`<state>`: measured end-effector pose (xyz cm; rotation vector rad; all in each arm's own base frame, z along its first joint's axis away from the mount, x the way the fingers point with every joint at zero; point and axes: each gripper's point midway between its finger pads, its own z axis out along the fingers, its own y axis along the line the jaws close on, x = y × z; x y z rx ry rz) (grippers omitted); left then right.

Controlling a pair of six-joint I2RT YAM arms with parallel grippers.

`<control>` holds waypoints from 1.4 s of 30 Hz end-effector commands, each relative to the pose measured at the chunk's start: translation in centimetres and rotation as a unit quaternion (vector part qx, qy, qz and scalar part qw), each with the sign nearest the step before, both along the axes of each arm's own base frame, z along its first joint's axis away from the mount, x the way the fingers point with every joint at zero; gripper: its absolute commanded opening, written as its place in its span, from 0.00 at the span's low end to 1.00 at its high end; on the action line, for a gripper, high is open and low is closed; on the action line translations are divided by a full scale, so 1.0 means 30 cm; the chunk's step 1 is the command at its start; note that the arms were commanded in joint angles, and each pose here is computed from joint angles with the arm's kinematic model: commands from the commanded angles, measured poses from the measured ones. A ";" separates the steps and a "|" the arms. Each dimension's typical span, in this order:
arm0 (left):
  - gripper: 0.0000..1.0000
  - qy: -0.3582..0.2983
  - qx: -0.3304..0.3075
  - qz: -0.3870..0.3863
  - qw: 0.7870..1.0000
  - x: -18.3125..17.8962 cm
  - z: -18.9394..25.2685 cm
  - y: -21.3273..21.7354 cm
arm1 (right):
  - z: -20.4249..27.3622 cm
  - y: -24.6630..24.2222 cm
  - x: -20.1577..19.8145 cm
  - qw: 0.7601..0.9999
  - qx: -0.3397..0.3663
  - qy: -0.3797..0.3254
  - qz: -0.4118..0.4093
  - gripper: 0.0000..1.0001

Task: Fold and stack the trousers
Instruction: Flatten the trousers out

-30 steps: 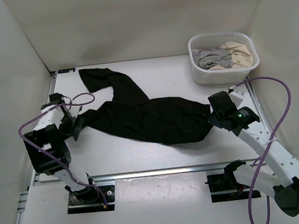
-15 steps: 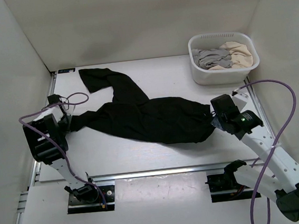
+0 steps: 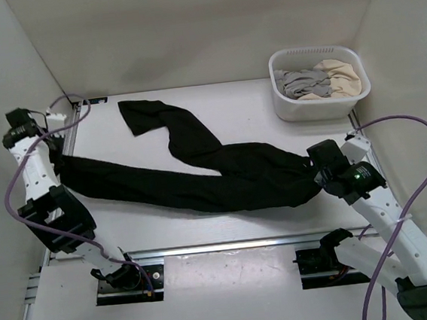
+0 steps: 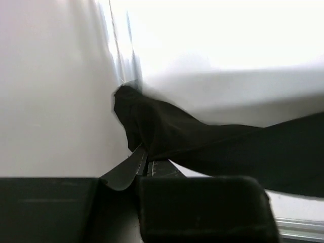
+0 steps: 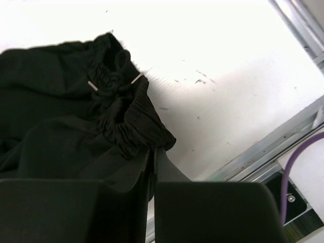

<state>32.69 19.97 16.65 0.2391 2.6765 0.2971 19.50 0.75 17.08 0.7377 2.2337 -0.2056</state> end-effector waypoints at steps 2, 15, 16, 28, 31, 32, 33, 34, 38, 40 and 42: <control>0.17 0.009 -0.071 -0.001 0.997 0.108 0.030 -0.026 | 0.054 -0.049 0.002 0.999 -0.030 -0.025 -0.015 0.00; 1.00 0.110 -0.121 0.108 0.981 0.166 -0.323 0.033 | -0.106 0.028 0.024 0.999 -0.004 0.029 0.018 0.00; 1.00 0.090 -0.119 0.105 0.983 0.157 -0.269 0.018 | -0.118 0.025 0.019 0.999 -0.006 0.034 0.017 0.00; 1.00 0.110 -0.165 0.114 0.973 -0.045 -0.336 -0.150 | -0.129 0.045 0.048 0.998 -0.012 0.054 0.037 0.00; 1.00 0.126 -0.094 0.150 0.976 -0.130 -0.395 -0.092 | -0.116 0.021 0.040 0.997 -0.031 0.060 0.028 0.00; 1.00 0.113 -0.078 0.160 0.978 -0.130 -0.402 -0.060 | -0.106 0.015 0.041 0.998 -0.030 0.050 0.022 0.00; 1.00 0.115 -0.065 0.172 0.976 -0.149 -0.418 -0.033 | -0.101 0.010 0.037 0.999 -0.028 0.044 0.013 0.00; 1.00 0.122 -0.061 0.174 0.975 -0.170 -0.450 -0.037 | -0.101 0.000 0.028 0.999 -0.026 0.035 0.004 0.00; 1.00 0.120 -0.052 0.160 0.978 -0.143 -0.518 0.003 | -0.159 0.012 0.021 1.000 0.010 0.008 -0.016 0.00; 1.00 0.093 -0.130 0.134 0.978 -0.083 -0.507 -0.067 | -0.241 0.024 -0.014 0.999 0.027 0.031 -0.019 0.00; 1.00 0.072 -0.198 0.114 0.971 -0.044 -0.490 -0.131 | -0.287 0.019 -0.044 0.998 0.031 0.048 -0.031 0.00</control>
